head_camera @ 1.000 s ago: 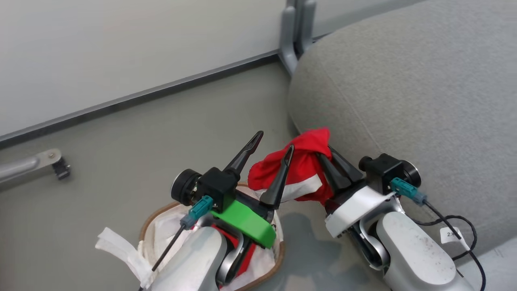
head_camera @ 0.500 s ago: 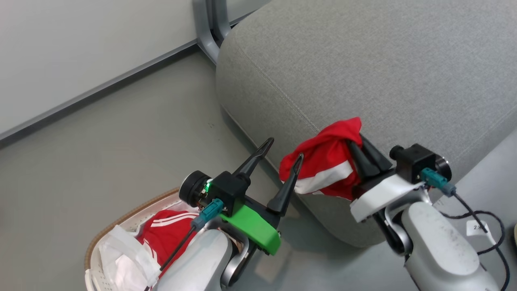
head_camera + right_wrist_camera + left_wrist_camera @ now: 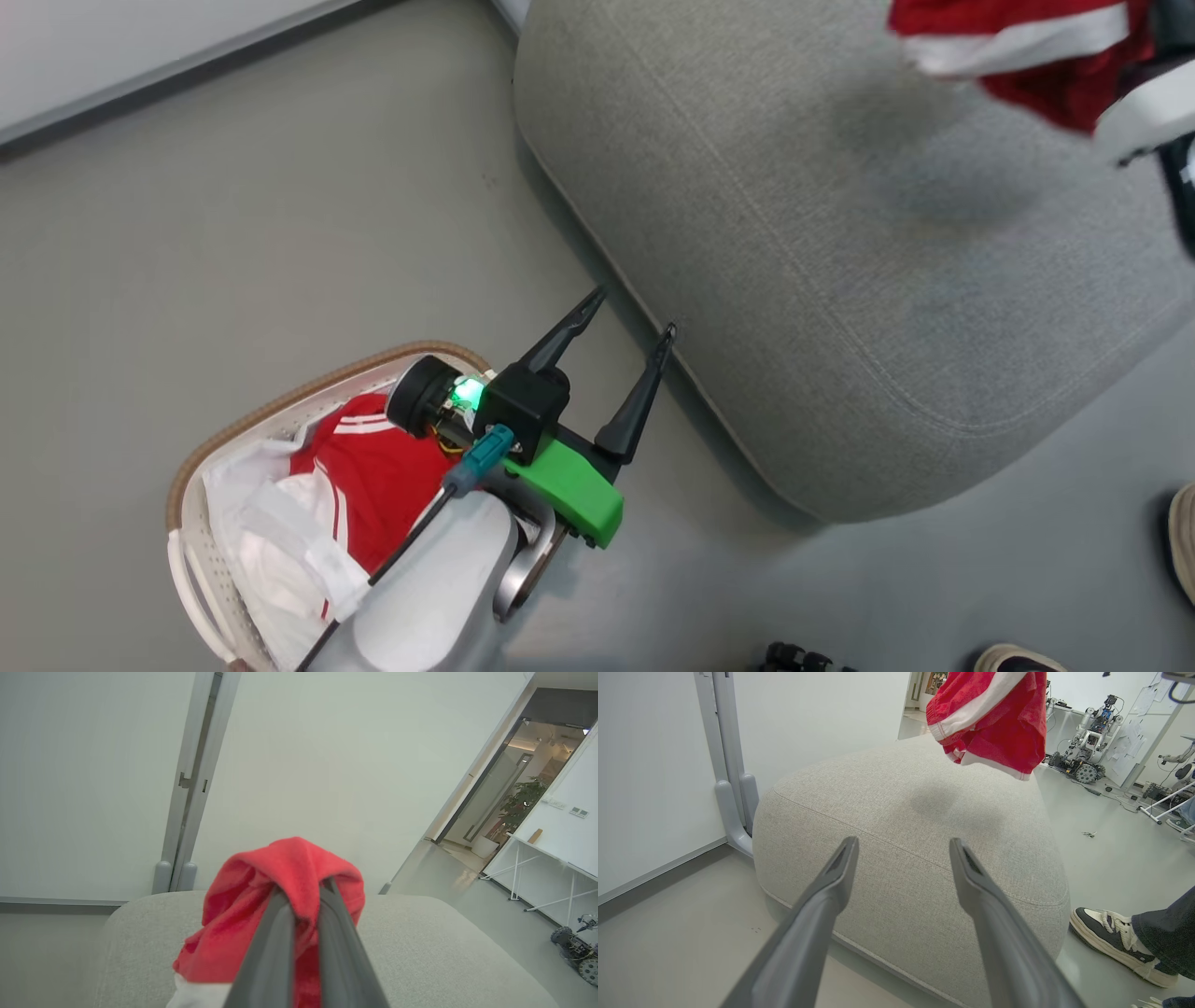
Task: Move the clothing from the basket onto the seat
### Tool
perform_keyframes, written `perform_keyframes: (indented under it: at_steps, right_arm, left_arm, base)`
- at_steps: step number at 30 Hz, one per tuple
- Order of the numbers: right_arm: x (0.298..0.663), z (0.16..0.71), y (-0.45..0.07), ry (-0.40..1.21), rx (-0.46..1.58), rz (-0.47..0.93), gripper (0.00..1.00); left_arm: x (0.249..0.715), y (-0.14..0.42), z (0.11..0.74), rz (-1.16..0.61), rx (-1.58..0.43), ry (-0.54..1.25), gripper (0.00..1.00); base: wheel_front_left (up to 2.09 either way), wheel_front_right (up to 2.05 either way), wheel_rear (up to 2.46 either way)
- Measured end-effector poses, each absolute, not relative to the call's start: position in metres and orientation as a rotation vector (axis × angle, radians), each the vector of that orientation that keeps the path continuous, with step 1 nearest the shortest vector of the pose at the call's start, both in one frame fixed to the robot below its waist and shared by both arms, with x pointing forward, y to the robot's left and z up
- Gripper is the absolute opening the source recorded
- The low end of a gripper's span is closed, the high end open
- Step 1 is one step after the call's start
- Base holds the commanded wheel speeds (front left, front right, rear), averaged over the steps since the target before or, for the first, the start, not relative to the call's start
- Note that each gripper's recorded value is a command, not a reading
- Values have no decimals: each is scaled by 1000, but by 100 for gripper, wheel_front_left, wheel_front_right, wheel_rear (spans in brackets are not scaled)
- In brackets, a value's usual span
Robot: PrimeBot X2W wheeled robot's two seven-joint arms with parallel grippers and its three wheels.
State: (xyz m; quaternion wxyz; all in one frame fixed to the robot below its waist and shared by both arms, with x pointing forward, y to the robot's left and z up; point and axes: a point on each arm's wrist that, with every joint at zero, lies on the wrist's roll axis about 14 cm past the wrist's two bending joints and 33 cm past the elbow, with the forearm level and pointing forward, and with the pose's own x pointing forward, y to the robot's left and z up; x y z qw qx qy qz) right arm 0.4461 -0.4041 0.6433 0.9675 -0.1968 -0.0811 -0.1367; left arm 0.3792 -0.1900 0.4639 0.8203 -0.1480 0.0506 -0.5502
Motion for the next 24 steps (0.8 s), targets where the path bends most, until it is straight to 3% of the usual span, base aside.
perform_keyframes:
  at_steps: [11, 18, 24]
  right_arm:
    - [509, 638, -476, -65, -484, -433, 0]
    - [542, 547, -472, 81, -389, -432, 0]
    - [544, 462, -454, 209, -296, -412, 0]
  left_arm:
    - [424, -166, 411, -1074, -318, 166, 100]
    - [438, -141, 368, -988, -333, 245, 100]
    - [448, -121, 343, -920, -334, 291, 100]
  base:
    - [0, 0, 0]
    - [0, 0, 0]
    - [0, 0, 0]
